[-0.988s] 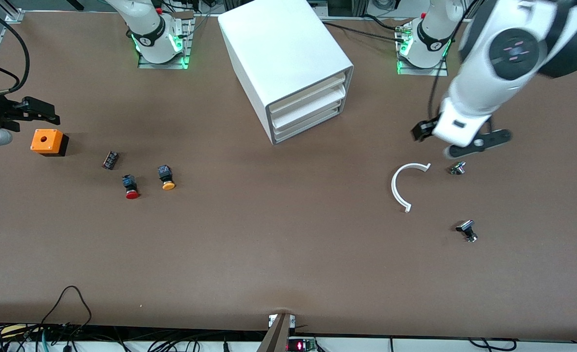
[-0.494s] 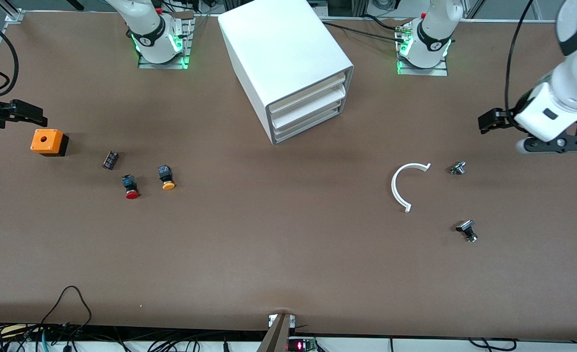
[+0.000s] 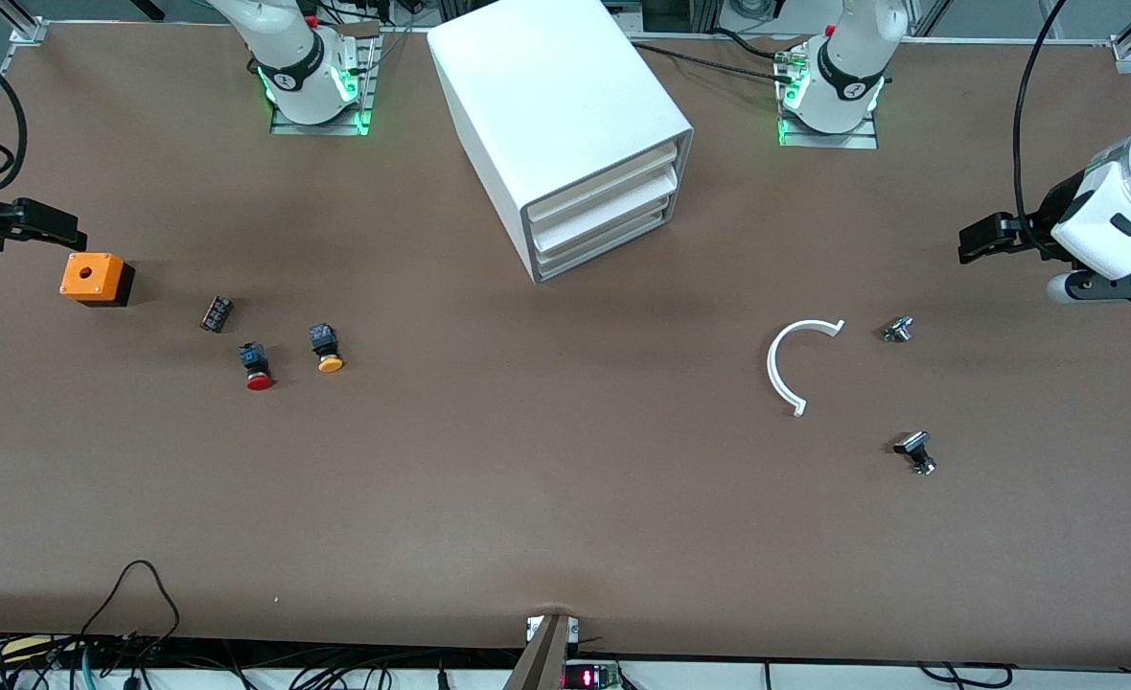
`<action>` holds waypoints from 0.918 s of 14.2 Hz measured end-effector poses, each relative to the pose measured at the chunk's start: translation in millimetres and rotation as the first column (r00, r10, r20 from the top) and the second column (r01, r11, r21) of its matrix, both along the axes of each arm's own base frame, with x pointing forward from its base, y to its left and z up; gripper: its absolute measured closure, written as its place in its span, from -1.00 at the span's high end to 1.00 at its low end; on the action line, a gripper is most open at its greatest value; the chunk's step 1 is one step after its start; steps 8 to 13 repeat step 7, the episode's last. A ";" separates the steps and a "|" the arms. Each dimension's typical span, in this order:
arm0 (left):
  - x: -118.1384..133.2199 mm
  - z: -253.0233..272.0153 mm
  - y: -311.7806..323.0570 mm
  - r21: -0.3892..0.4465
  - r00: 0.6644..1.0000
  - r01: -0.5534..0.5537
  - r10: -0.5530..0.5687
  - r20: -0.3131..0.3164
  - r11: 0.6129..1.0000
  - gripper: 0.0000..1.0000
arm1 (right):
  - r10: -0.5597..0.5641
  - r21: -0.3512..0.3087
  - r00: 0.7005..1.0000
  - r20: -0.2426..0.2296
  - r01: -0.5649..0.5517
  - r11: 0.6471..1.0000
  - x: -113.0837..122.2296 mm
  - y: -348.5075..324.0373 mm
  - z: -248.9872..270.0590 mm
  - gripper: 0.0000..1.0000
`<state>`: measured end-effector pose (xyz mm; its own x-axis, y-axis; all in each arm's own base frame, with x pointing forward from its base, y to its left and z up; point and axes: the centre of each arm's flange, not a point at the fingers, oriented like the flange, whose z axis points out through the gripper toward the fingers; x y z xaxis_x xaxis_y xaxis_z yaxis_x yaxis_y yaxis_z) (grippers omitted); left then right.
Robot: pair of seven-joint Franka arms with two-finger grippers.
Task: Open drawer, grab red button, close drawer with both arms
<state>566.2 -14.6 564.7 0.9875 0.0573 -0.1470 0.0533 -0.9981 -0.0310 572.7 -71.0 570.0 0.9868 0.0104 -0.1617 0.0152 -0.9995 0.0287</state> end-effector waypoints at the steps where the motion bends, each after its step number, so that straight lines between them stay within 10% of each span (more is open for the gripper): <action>1: 0.2 1.1 0.7 -0.001 1.000 -0.002 0.002 0.002 1.000 1.00 | -0.008 0.000 1.000 0.000 0.008 1.000 -0.6 -4.5 0.0 1.00; 13: 2.4 12.4 8.7 -0.005 0.999 -0.017 0.017 0.029 1.000 1.00 | -0.024 -0.003 1.000 0.017 0.024 1.000 -0.6 -13.6 6.3 1.00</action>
